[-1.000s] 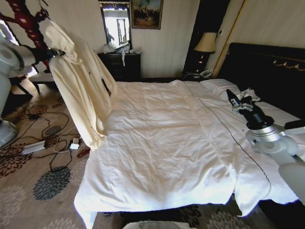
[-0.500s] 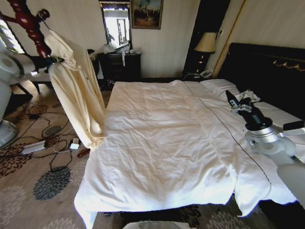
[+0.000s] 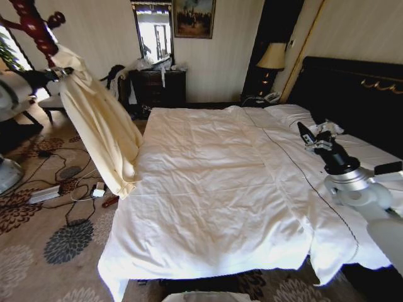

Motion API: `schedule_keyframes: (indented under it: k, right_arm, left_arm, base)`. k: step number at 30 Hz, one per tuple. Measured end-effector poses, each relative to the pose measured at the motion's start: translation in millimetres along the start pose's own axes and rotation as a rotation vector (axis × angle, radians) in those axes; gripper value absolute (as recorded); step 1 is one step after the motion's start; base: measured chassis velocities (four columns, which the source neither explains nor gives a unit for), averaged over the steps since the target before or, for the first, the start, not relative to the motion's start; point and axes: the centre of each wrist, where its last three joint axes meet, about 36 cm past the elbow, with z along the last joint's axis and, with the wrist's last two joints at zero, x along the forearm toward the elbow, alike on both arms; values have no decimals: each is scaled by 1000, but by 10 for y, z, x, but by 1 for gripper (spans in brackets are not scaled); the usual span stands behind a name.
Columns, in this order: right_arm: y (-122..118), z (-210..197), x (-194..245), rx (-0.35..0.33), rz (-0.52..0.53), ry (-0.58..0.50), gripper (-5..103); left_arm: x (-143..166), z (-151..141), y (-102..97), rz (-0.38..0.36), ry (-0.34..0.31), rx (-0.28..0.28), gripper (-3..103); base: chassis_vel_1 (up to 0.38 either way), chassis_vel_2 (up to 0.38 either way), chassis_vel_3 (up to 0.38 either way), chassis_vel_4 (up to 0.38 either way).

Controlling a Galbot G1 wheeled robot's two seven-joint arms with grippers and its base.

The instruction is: Pick up the clothes from the bed and hang them on the clothes hanger.

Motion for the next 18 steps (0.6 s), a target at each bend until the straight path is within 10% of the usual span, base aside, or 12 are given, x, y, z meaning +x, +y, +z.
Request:
schedule_keyframes:
  k: [8, 18]
  right_arm:
    - [81, 29, 36, -11, 1, 5, 100]
    - [148, 10, 115, -9, 13, 11, 100]
  left_arm:
    - [237, -37, -44, 18, -19, -49, 97]
    - [682, -202, -114, -142, 5, -256, 100]
  base:
    - [0, 0, 0, 0]
    - [0, 0, 0, 0]
